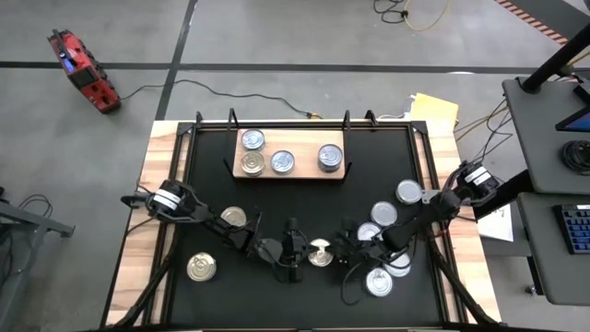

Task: Stack canned seafood by type on shelf
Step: Stack the blue tuna can on top of the other blue tuna can on the shelf

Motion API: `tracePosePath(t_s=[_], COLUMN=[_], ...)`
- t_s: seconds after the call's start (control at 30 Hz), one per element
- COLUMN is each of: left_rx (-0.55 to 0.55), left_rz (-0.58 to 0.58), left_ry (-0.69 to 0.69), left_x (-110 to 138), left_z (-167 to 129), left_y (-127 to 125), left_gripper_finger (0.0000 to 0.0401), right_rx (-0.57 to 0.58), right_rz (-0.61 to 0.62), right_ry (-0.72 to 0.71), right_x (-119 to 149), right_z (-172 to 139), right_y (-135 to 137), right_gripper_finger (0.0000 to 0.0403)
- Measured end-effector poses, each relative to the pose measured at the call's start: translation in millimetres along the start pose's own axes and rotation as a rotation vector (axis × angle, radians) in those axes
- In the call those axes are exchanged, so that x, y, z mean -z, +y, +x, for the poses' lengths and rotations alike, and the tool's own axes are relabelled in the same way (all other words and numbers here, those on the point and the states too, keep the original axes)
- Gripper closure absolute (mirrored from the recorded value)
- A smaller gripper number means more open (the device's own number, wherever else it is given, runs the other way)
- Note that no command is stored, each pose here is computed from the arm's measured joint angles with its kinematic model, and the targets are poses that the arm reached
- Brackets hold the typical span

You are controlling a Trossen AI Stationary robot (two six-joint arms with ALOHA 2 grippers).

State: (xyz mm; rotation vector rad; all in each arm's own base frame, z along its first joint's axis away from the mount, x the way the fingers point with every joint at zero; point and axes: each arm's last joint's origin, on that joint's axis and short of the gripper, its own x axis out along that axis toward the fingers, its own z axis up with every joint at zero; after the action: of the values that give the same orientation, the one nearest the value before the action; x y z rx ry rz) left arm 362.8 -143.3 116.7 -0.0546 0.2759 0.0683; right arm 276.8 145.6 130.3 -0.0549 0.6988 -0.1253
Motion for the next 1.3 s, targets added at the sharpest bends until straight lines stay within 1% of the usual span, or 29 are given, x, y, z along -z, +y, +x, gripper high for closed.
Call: tracePosePath(t_s=[0.07,0.23,0.37,0.43,0.57,0.63,0.77,0.9,1.13,1.2,1.3], left_rx=[0.004,0.018,0.027,0.032,0.031,0.028,0.028,0.028,0.004,-0.006,-0.017], left_rz=[0.013,0.047,0.063,0.067,0.069,0.071,0.071,0.086,0.081,0.082,0.081], left_ry=[0.021,0.061,0.092,0.098,0.123,0.127,0.125,0.125,0.113,0.112,0.109], left_x=[-3.0,-21.2,-24.3,-23.2,-14.2,-10.8,-10.4,-10.3,-10.9,-11.0,-11.1], left_z=[-3.9,-20.0,-27.1,-28.2,-25.4,-23.7,-23.2,-23.4,-22.9,-22.9,-22.9], left_y=[-2.3,-7.9,-11.8,-13.9,-14.8,-14.8,-14.7,-14.9,-14.0,-13.7,-13.4], left_gripper_finger=[0.0401,0.0401,0.0401,0.0401,0.0401,0.0401,0.0401,0.0401,0.0401,0.0401,0.0401], right_rx=[0.020,0.009,0.000,-0.004,-0.013,-0.037,-0.081,-0.084,-0.097,-0.095,-0.092], right_rz=[-0.011,-0.007,0.015,0.065,0.209,0.275,0.351,0.410,0.419,0.402,0.342], right_ry=[-0.003,-0.038,-0.061,-0.067,-0.061,-0.040,0.006,0.011,-0.011,-0.010,-0.015], right_x=[-0.6,-9.4,-15.1,-16.7,-16.4,-16.1,-16.5,-19.8,-26.6,-26.5,-26.5], right_z=[0.0,-8.9,-15.0,-16.8,-16.9,-17.1,-22.3,-30.1,-40.8,-40.9,-40.9], right_y=[-1.5,-3.6,-5.1,-5.5,-5.5,-5.9,-7.7,-11.0,-14.9,-15.1,-15.2], right_gripper_finger=[0.0390,0.0390,0.0390,0.0390,0.0390,0.0390,0.0390,0.0390,0.0390,0.0390,0.0390])
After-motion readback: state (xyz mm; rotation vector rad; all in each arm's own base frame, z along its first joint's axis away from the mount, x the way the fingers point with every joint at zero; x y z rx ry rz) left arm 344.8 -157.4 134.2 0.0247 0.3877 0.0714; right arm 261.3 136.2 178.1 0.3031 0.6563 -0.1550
